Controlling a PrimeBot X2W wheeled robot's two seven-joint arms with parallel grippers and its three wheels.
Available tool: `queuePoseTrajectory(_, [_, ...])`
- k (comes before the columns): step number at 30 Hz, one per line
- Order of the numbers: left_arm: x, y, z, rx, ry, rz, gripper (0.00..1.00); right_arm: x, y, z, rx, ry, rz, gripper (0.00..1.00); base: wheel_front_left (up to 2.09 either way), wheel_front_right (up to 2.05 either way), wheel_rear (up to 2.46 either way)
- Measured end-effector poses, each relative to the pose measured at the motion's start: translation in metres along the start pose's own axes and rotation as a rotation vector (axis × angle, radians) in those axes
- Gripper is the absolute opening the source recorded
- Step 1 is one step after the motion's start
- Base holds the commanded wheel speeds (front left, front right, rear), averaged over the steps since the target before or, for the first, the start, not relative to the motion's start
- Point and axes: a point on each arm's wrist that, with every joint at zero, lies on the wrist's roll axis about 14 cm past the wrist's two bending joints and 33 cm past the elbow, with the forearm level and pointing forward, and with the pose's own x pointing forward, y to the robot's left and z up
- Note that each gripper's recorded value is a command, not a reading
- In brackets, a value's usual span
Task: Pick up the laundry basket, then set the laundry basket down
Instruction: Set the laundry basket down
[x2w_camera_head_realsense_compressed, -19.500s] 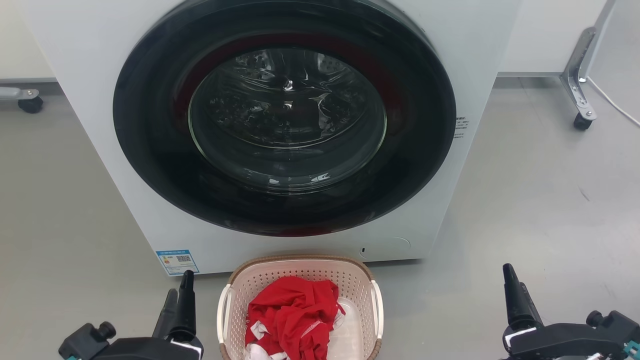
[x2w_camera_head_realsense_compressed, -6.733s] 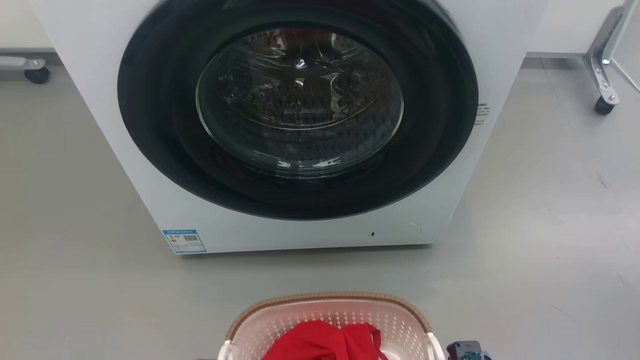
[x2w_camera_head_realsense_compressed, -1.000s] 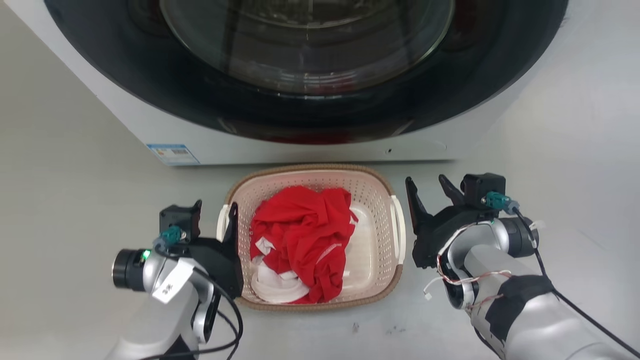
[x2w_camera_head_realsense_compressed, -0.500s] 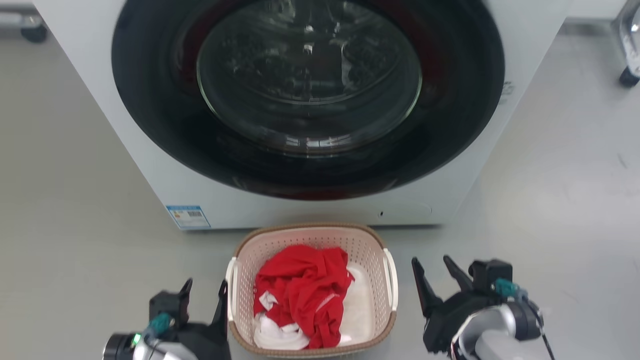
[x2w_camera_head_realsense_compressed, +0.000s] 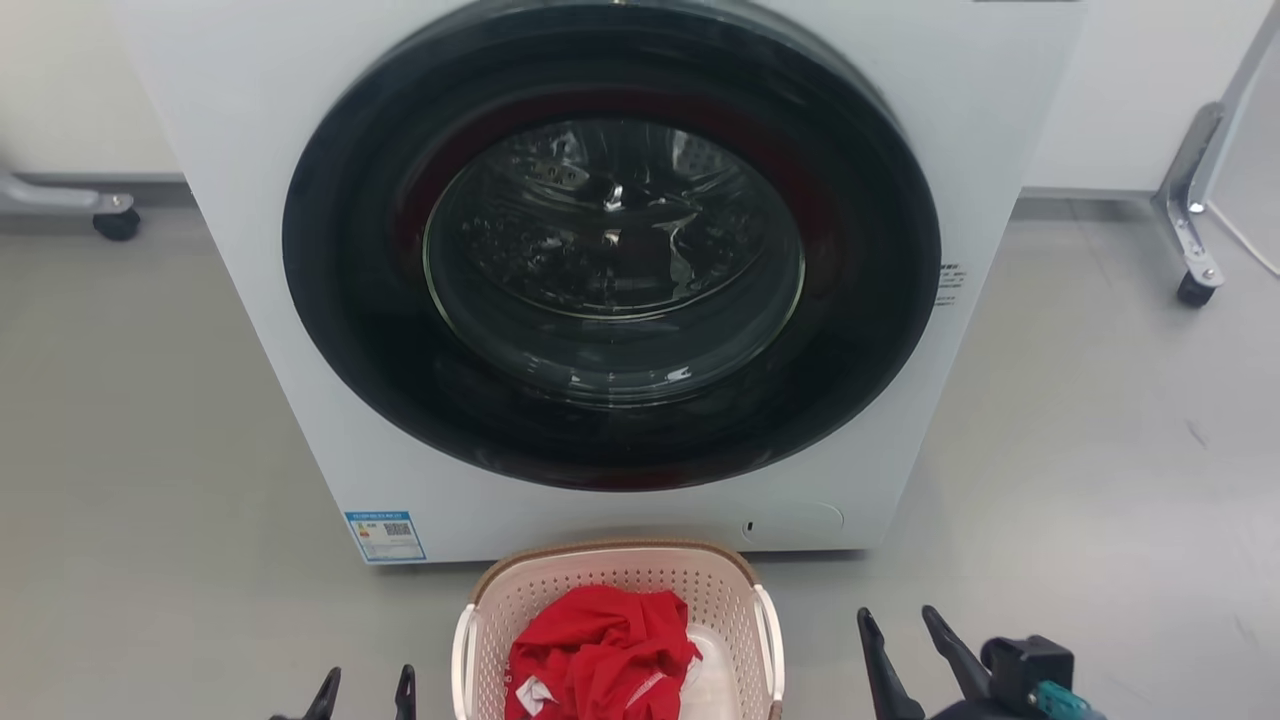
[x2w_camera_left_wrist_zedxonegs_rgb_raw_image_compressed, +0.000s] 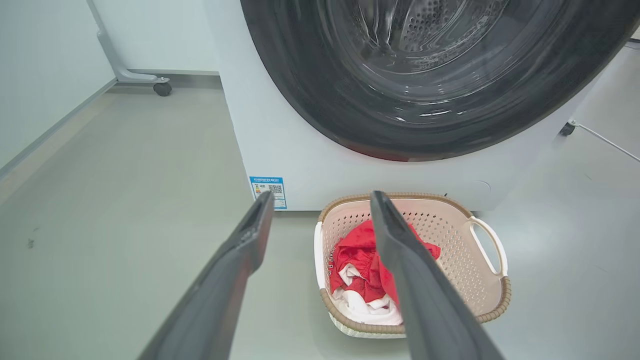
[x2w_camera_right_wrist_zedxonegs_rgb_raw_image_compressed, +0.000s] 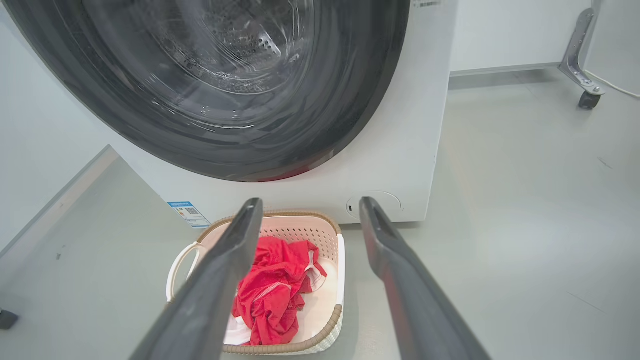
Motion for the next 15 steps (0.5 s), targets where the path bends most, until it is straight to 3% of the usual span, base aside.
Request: queuePoseTrajectory(15, [-0.021,0.000,0.029,0.024,-0.135,0.028,1.00,-0.030,-0.009,0.038,-0.038,-0.177,-0.059,1.00,0.00,0.00,0.00])
